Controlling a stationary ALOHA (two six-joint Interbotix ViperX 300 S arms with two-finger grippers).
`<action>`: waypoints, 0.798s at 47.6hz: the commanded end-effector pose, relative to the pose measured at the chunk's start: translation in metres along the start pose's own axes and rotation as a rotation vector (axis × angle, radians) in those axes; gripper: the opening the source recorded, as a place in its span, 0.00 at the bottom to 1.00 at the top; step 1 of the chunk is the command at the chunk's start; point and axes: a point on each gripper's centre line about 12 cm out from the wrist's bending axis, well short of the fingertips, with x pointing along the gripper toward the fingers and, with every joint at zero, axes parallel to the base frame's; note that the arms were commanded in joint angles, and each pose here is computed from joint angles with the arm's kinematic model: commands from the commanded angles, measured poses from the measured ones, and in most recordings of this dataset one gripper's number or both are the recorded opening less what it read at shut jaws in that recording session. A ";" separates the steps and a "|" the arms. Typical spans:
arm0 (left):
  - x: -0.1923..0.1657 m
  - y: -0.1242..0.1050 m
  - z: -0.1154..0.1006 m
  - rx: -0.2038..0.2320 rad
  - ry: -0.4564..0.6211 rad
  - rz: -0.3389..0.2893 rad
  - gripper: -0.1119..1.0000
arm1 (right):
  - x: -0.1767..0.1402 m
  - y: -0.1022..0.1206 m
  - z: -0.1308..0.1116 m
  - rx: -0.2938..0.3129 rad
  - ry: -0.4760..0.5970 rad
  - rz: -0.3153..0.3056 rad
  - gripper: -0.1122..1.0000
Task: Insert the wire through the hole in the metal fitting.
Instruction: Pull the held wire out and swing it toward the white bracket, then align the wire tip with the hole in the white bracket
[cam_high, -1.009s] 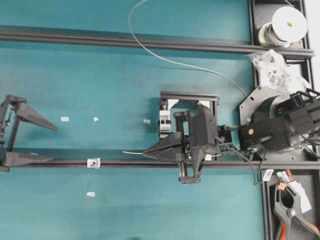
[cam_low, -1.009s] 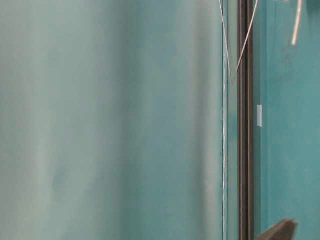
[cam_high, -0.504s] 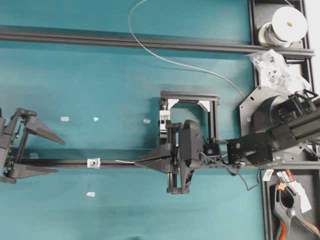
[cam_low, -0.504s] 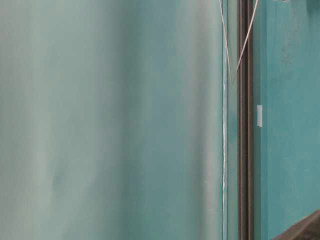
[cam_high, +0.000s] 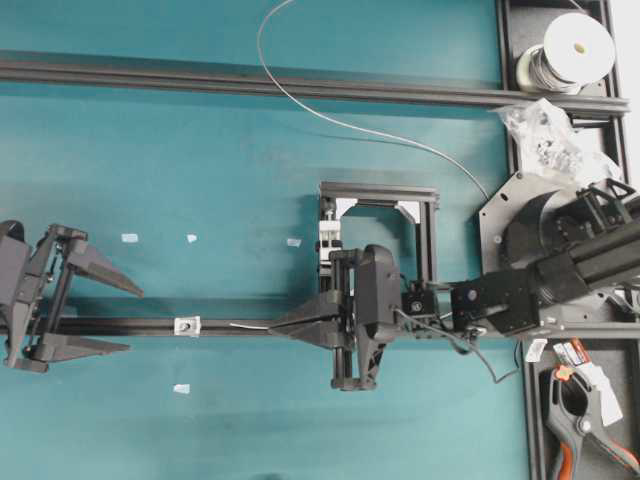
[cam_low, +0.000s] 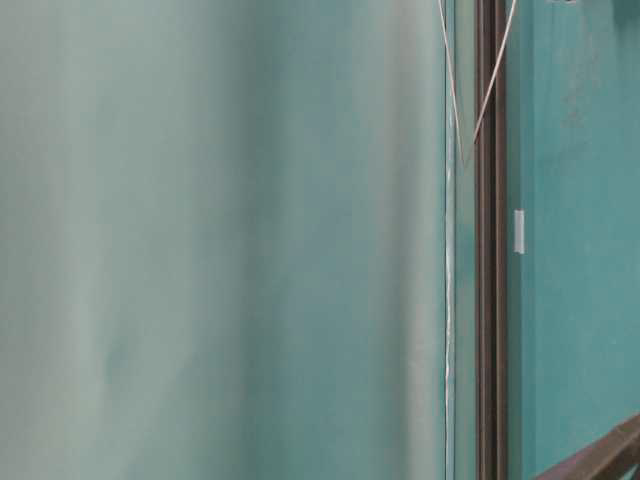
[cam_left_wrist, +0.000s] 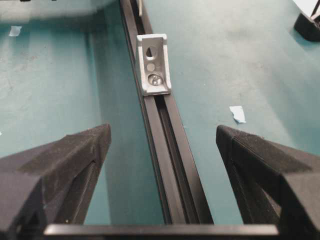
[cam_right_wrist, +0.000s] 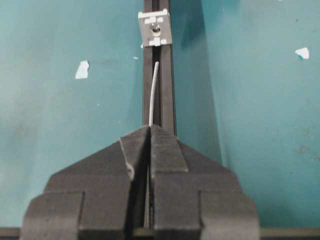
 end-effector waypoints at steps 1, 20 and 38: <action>0.002 -0.001 0.007 -0.003 -0.029 -0.002 0.79 | 0.002 0.006 0.006 0.008 -0.021 0.015 0.10; 0.002 -0.001 0.008 -0.003 -0.032 -0.003 0.79 | 0.002 0.006 0.005 0.008 -0.022 0.014 0.10; 0.002 -0.002 0.009 -0.003 -0.035 -0.004 0.79 | 0.004 0.008 0.001 -0.003 -0.015 0.017 0.10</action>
